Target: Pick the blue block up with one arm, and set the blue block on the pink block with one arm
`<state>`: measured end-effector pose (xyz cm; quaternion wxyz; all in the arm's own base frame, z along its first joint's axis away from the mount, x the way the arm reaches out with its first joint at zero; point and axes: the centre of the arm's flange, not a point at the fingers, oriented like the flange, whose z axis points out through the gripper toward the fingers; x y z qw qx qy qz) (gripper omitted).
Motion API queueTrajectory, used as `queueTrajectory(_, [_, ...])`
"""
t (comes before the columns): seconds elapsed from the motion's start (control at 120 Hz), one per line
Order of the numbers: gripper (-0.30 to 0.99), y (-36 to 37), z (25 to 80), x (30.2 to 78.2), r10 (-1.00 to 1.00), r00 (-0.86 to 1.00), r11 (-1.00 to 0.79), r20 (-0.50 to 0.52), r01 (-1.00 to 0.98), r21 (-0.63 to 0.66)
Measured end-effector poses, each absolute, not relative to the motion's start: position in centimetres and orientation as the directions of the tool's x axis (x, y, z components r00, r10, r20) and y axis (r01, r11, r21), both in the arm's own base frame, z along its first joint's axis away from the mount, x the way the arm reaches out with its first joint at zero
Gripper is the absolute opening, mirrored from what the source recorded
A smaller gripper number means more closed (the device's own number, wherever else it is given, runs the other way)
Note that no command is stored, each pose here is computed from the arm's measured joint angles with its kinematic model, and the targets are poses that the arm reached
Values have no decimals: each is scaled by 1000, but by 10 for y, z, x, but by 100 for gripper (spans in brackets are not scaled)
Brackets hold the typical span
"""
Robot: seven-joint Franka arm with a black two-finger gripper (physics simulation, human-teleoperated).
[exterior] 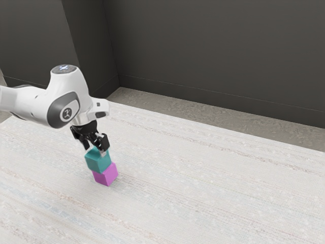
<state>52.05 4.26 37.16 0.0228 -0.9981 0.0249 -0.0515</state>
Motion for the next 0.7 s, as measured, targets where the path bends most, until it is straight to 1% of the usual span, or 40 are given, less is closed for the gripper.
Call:
queueTrajectory(0.117, [62, 39, 380, 520, -66, 991, -997, 116, -60, -50])
queueTrajectory(0.233, [65, 31, 404, 523, -86, 988, -995, 126, -80, -52])
queueTrajectory(0.408, [67, 32, 426, 527, -69, 992, -997, 109, -67, -26])
queueTrajectory(0.7, [69, 35, 426, 523, -63, 997, -998, 52, -63, -7])
